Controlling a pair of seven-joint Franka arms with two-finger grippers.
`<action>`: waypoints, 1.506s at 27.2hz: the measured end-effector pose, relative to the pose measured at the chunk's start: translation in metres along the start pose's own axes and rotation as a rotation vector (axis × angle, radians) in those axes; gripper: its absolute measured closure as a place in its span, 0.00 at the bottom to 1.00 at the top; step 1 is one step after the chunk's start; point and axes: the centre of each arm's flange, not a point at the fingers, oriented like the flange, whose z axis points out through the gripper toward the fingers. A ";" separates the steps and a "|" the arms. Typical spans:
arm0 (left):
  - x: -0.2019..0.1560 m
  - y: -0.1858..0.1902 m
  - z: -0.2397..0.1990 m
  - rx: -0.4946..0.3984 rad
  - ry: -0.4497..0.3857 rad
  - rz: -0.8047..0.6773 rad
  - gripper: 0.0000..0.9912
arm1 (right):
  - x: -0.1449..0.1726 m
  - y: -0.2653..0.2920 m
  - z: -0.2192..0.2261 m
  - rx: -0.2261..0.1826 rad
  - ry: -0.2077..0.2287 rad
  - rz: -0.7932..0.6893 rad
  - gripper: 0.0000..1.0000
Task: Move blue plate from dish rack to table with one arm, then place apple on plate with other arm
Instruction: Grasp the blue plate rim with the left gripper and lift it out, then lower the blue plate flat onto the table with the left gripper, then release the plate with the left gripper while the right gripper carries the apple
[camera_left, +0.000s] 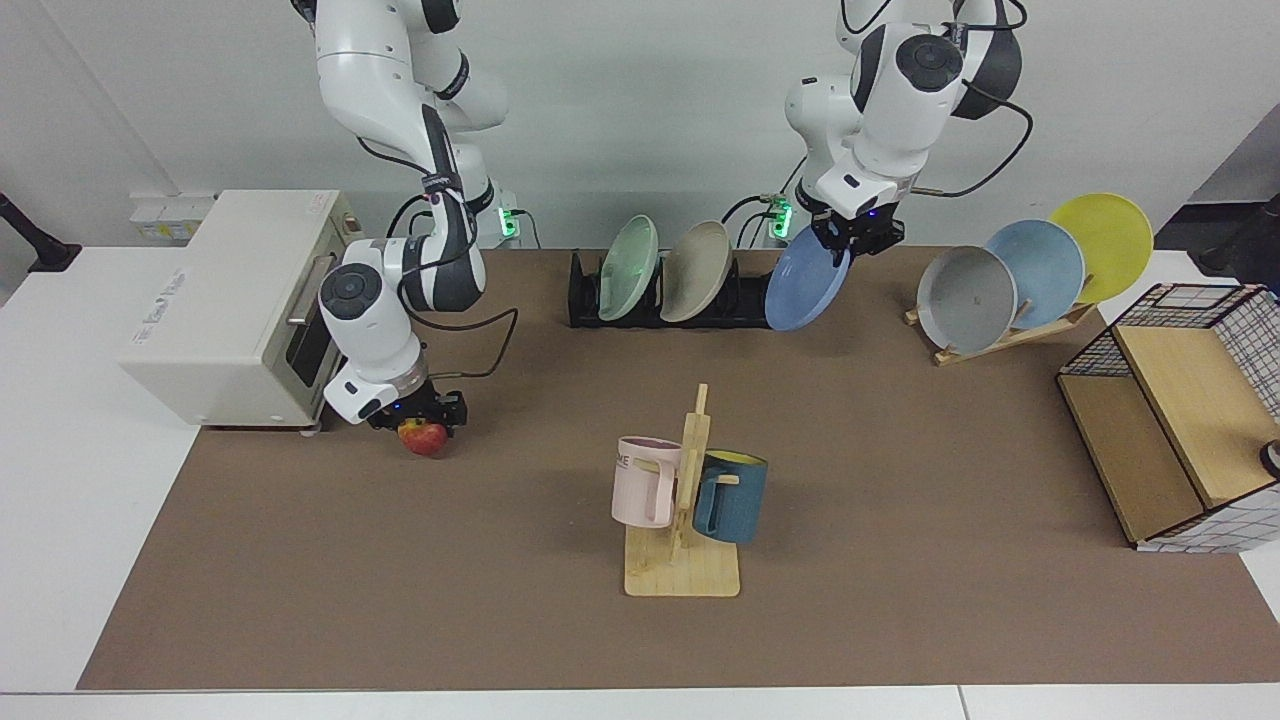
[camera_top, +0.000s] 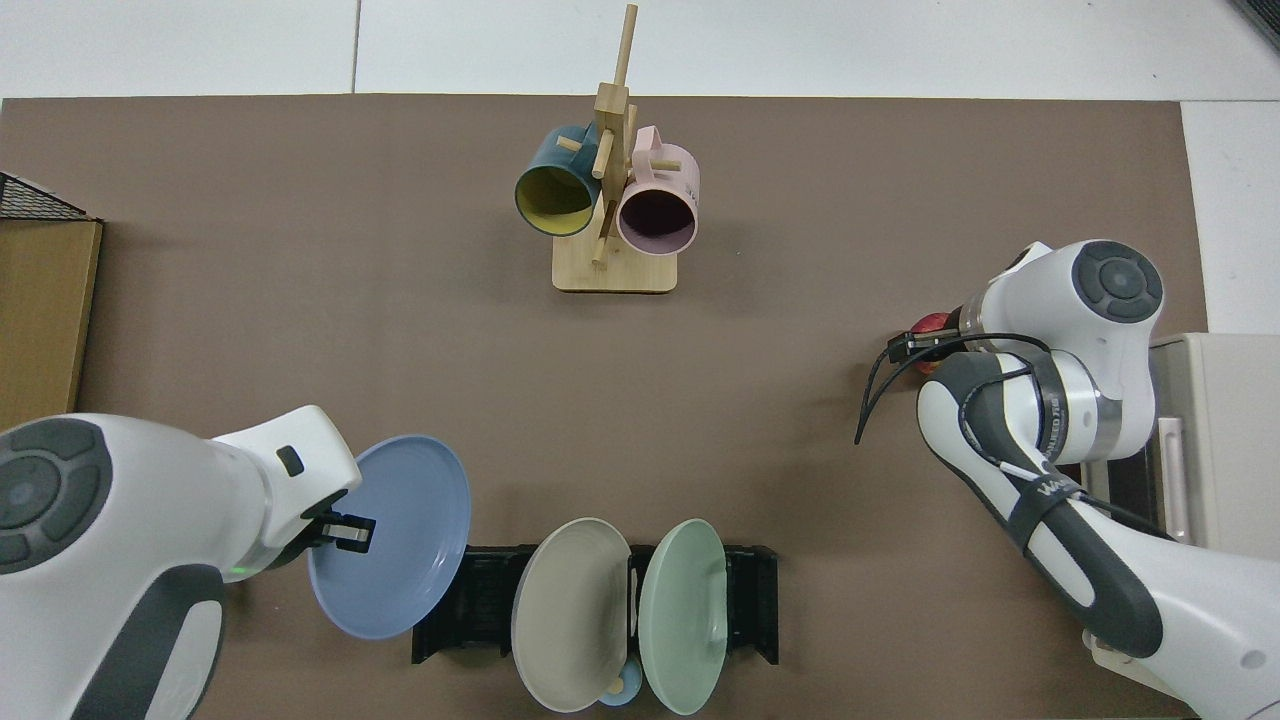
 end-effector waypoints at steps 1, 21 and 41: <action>0.006 -0.002 -0.005 -0.004 0.008 -0.002 0.87 | 0.002 0.000 -0.005 0.000 0.003 0.000 0.25; 0.111 -0.043 0.068 -0.472 0.176 -0.207 0.87 | -0.017 0.003 -0.176 0.019 -0.015 -0.010 0.25; 0.131 0.016 0.138 -0.479 0.133 -0.237 0.45 | -0.051 -0.002 -0.252 0.043 -0.004 -0.020 0.25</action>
